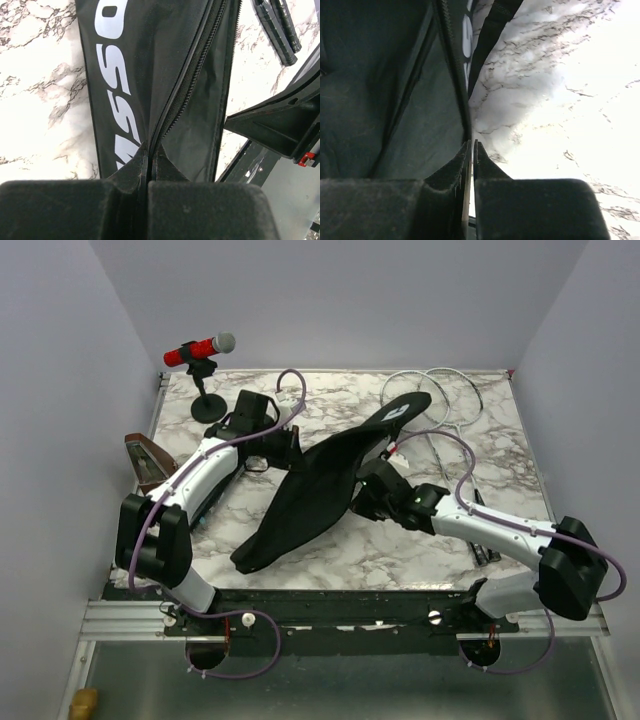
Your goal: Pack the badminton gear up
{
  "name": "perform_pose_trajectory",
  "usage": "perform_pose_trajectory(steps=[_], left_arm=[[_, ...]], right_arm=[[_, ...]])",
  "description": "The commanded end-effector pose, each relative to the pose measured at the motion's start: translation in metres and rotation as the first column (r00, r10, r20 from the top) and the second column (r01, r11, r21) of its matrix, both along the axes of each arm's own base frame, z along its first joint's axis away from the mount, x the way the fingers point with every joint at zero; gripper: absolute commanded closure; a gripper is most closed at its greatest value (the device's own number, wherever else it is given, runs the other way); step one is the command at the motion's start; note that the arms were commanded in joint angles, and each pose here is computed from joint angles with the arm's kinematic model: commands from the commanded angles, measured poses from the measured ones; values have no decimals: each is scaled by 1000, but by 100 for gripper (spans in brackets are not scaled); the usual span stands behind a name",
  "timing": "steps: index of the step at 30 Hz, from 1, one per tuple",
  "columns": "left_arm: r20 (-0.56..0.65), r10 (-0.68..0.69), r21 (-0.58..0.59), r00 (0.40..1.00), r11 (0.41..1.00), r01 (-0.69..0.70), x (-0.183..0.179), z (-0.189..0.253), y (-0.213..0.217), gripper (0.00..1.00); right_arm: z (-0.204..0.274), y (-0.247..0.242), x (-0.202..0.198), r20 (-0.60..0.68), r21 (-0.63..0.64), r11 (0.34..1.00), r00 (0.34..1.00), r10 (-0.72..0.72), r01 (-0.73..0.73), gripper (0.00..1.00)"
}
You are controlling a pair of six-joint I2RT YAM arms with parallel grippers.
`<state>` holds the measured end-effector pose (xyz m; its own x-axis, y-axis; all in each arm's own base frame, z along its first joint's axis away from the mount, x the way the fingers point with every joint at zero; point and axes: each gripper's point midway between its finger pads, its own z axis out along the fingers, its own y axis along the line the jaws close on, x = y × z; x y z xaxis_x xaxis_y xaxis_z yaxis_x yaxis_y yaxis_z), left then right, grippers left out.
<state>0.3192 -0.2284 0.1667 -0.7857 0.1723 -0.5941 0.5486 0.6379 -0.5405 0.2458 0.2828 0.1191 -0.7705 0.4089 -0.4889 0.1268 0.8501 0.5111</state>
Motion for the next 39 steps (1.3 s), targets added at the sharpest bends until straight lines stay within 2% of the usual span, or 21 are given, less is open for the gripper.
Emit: perform_pose_trajectory(steps=[1, 3, 4, 6, 8, 13, 19, 26, 39], left_arm=[[24, 27, 3, 999, 1000, -27, 2, 7, 3, 100], [35, 58, 34, 998, 998, -59, 4, 3, 9, 100], [47, 73, 47, 996, 996, -75, 5, 3, 12, 100], [74, 95, 68, 993, 993, -100, 8, 4, 18, 100], [96, 114, 78, 989, 989, -122, 8, 7, 22, 100], [125, 133, 63, 983, 988, -142, 4, 15, 25, 100], [112, 124, 37, 986, 991, -128, -3, 21, 22, 100], [114, 117, 28, 987, 992, -121, -8, 21, 22, 100], [125, 107, 29, 986, 993, -112, -10, 23, 23, 100]], right_arm=[[4, -11, -8, 3, -21, 1000, 1000, 7, -7, 86], [18, -8, -4, 24, -15, 1000, 1000, 19, -18, 82], [23, -10, 0, 24, -18, 1000, 1000, 13, -13, 74], [37, -15, 8, 32, -20, 1000, 999, 7, -6, 69], [46, -22, 17, 29, -19, 1000, 1000, -2, 2, 56], [61, -33, 44, 57, -40, 998, 998, -36, 38, 38], [44, -2, 72, 57, -25, 1000, 998, -13, 14, 36], [12, 13, 109, 99, -79, 996, 995, -30, 38, 36], [50, 17, 110, 179, 5, 1000, 983, -31, 31, 41]])
